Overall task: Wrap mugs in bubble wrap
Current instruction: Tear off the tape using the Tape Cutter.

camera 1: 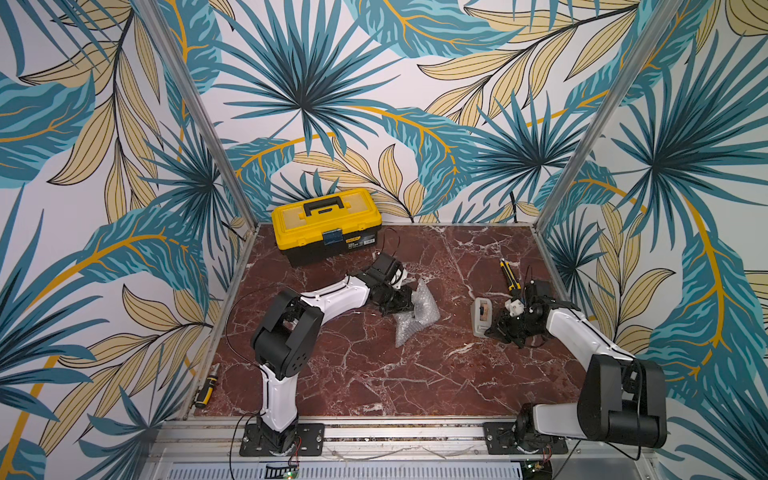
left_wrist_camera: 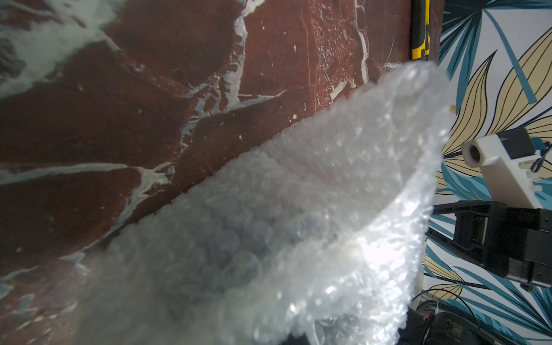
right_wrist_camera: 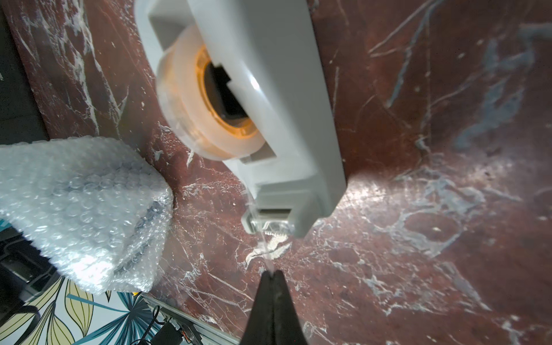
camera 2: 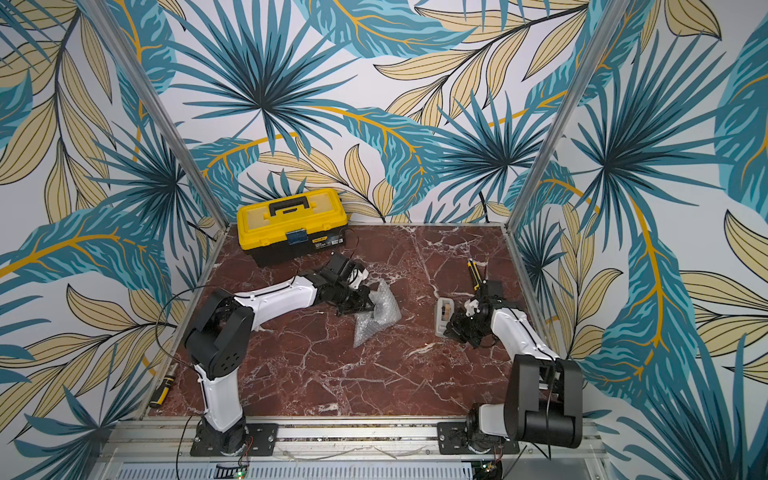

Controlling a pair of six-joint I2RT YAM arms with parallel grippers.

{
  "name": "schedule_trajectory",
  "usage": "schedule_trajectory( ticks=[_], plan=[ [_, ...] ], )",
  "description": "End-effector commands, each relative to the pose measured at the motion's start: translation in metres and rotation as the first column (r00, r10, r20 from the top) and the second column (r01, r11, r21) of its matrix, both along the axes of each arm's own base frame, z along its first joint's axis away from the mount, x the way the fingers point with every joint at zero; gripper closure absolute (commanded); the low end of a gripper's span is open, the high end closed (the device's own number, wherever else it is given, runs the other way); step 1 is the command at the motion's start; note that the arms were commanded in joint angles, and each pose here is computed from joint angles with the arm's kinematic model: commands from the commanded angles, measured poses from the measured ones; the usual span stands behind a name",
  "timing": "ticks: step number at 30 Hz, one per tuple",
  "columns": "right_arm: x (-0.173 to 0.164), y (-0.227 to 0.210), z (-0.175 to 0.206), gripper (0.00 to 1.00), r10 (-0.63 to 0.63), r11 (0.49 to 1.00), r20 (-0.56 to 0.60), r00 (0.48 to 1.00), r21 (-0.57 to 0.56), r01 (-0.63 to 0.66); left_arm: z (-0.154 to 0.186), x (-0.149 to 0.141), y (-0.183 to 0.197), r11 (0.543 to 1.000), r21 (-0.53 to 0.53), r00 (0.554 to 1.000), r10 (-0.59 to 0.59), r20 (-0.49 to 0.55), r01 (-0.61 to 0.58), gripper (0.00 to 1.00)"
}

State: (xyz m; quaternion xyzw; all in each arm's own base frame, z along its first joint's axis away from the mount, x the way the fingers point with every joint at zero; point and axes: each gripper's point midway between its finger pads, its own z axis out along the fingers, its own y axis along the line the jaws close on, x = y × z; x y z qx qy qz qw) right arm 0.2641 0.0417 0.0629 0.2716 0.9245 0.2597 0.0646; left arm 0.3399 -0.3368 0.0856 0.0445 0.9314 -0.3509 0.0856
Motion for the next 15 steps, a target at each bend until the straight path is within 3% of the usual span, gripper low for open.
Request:
schedule_trajectory(
  ticks=[1,15],
  plan=[
    [-0.014,0.002,-0.015,1.00,-0.001,1.000,-0.064,0.998,-0.003,0.001,-0.016,-0.008,0.008,0.997,0.076,0.999,-0.002,-0.039,0.005,0.98],
    [-0.023,-0.003,-0.051,1.00,-0.024,0.998,-0.147,0.989,-0.069,0.014,-0.016,-0.008,0.007,0.997,0.076,0.999,-0.004,-0.041,0.007,0.98]
  ],
)
